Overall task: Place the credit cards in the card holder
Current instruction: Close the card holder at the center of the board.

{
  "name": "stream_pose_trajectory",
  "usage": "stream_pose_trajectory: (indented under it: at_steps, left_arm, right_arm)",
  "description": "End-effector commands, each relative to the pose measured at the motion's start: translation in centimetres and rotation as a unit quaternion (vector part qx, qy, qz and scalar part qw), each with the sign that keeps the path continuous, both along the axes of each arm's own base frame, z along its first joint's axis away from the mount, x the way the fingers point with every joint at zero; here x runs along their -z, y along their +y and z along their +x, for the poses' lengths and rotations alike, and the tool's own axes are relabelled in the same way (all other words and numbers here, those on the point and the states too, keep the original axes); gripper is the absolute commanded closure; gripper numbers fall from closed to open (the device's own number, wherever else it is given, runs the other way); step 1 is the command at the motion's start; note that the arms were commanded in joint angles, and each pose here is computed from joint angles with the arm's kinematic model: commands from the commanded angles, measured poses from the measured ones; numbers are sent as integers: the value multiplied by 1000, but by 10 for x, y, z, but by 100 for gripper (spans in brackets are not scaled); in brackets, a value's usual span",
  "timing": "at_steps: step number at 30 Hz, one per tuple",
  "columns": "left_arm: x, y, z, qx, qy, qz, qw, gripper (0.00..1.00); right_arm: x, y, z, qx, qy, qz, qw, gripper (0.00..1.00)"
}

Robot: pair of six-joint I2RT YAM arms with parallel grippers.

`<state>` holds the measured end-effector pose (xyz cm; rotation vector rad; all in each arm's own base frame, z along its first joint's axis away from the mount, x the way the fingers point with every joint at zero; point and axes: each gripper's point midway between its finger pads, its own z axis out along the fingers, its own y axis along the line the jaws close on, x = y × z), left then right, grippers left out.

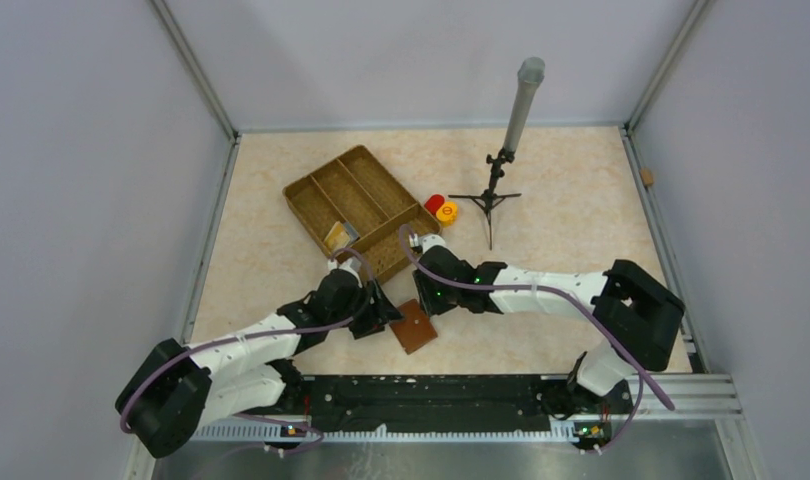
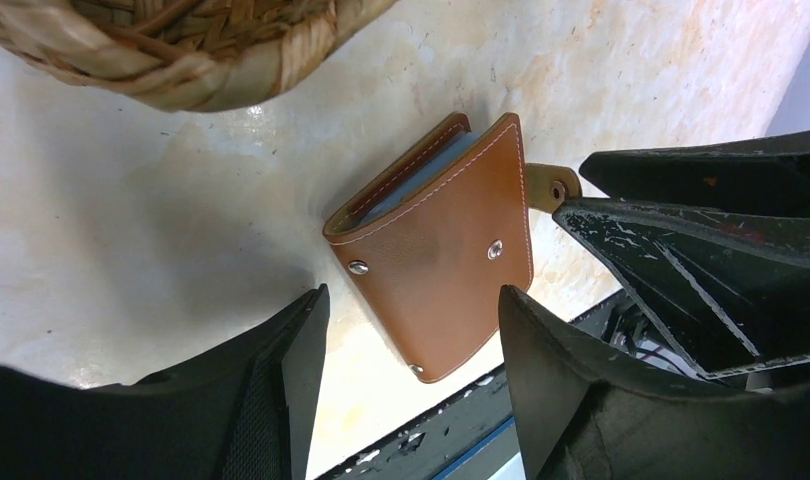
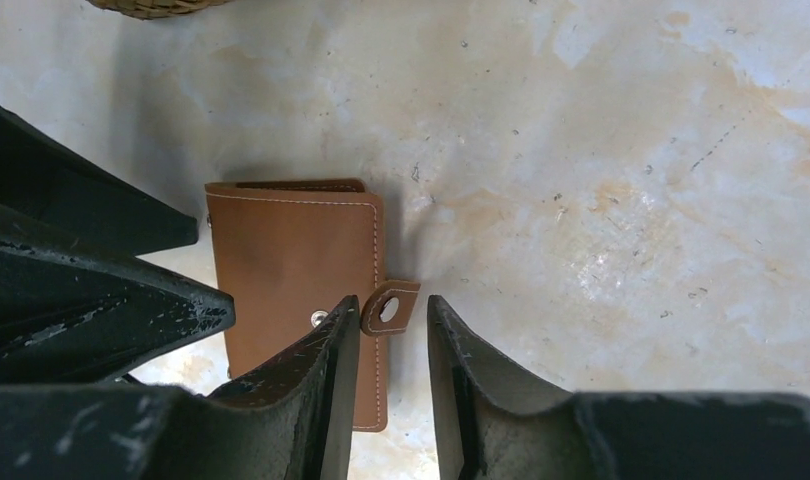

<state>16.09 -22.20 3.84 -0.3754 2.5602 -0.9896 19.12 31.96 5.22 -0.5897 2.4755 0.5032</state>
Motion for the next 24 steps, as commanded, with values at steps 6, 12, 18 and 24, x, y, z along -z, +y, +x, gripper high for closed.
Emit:
stream_pose_trajectory:
  at_steps: [6, 12, 18, 24]
  left_arm:
    - [24, 18, -13, -5, 34, 75, 997, 32]
    - [31, 22, -14, -7, 36, 110, 993, 33]
    - [42, 21, -13, -4, 42, 149, 988, 39]
    - [51, 21, -14, 6, 48, 201, 978, 42]
  right_arm:
    - [-7, 11, 6, -2, -16, -9, 1000, 82]
    - [-16, 13, 3, -9, -16, 7, 1000, 100]
    - [-12, 19, -10, -35, -4, 28, 999, 100]
    - [-7, 23, -23, -63, 4, 30, 998, 100]
